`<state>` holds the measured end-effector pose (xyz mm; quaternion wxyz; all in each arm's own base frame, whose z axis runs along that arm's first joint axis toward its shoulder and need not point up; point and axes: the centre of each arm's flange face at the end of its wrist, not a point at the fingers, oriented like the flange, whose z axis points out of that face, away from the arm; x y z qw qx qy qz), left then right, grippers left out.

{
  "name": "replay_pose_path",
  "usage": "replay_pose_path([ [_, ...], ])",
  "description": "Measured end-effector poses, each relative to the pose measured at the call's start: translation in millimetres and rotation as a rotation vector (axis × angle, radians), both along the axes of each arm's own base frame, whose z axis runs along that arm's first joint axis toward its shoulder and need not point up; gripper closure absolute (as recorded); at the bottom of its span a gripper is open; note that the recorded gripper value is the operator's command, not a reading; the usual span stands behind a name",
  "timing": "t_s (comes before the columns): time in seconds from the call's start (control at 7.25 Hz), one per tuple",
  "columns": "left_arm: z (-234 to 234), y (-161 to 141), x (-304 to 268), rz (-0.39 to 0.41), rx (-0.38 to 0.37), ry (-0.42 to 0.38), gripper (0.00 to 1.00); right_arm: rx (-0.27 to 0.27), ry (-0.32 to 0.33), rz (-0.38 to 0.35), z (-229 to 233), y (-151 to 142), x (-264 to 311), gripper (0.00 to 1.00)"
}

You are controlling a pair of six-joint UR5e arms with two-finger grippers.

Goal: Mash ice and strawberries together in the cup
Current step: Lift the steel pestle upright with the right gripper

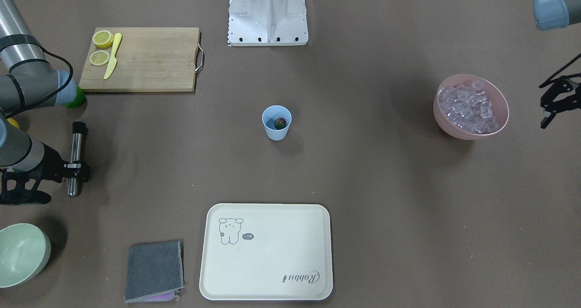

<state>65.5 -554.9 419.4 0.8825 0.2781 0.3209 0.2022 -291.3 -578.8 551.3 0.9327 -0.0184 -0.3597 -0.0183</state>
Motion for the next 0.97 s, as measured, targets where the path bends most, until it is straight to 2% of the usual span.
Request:
replay_pose_path([
  [0.14, -1, -1, 1, 0.001, 0.001, 0.000, 0.03, 0.001, -0.001, -0.002, 0, 0, 0, 1.00],
  [0.55, -1, -2, 1, 0.001, 0.001, 0.000, 0.03, 0.015, -0.009, 0.000, -9, -1, 0, 1.00],
  [0.83, -3, -4, 2, 0.002, 0.002, 0.001, 0.03, 0.056, -0.027, 0.018, -32, -7, 8, 1.00],
  [0.97, -5, -6, 2, 0.001, 0.002, 0.002, 0.03, 0.095, -0.041, 0.040, -53, -11, 20, 1.00],
])
